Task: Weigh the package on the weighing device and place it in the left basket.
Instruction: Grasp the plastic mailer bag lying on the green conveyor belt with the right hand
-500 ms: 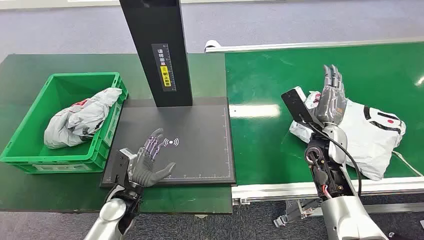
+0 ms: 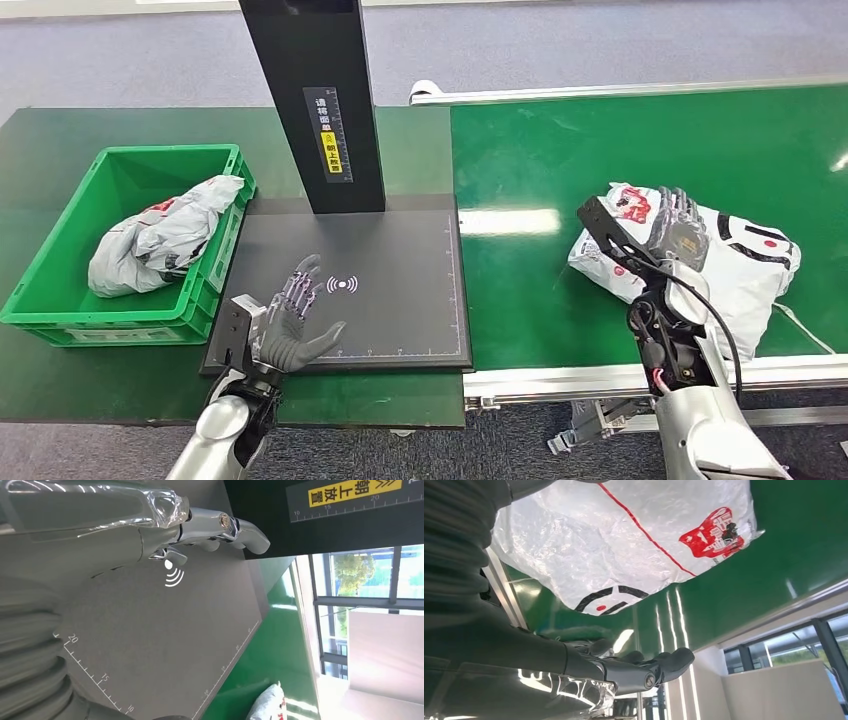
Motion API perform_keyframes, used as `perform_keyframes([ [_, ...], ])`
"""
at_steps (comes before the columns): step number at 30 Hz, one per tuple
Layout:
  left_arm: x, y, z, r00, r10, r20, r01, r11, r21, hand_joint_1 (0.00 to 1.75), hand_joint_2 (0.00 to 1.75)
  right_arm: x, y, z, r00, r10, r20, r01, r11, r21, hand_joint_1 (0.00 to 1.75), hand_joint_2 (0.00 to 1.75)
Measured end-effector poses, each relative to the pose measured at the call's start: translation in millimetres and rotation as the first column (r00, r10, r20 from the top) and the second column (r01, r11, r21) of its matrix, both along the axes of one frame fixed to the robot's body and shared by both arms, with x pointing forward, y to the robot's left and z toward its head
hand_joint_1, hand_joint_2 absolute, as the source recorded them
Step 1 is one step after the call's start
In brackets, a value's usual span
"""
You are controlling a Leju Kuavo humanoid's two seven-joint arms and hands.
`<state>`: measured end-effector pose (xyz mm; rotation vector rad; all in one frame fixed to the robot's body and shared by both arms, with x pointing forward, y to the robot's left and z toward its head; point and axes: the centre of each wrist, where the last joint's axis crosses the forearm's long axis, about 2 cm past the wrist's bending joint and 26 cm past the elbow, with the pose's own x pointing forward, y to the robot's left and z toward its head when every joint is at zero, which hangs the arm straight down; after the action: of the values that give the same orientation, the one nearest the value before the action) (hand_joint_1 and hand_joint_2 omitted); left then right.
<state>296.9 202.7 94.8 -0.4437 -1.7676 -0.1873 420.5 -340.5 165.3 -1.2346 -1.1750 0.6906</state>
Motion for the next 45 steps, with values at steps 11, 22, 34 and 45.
perform_keyframes([
  [11,2.1,-1.0,1.8,1.0,-0.014,0.0,0.014,1.0,0.01,0.0,1.75,7.3,-3.2,-11.7,0.959,0.097,-0.265,-0.088,0.995,0.044,0.0,1.75],
  [22,6.2,-1.4,3.6,1.0,-0.013,0.001,0.013,1.0,0.007,0.0,1.75,10.9,-1.9,-18.5,0.921,0.125,-0.369,-0.107,0.992,0.071,0.0,1.75],
  [34,7.7,-1.3,4.7,1.0,-0.003,0.003,0.003,1.0,0.003,0.0,1.75,8.2,1.2,-27.3,0.895,0.133,-0.426,-0.104,0.99,0.09,0.0,1.75],
  [45,8.8,-0.3,5.6,1.0,0.009,0.004,-0.009,1.0,-0.009,0.0,1.75,7.3,4.6,-30.4,0.887,0.124,-0.444,-0.095,0.992,0.088,0.0,1.75],
])
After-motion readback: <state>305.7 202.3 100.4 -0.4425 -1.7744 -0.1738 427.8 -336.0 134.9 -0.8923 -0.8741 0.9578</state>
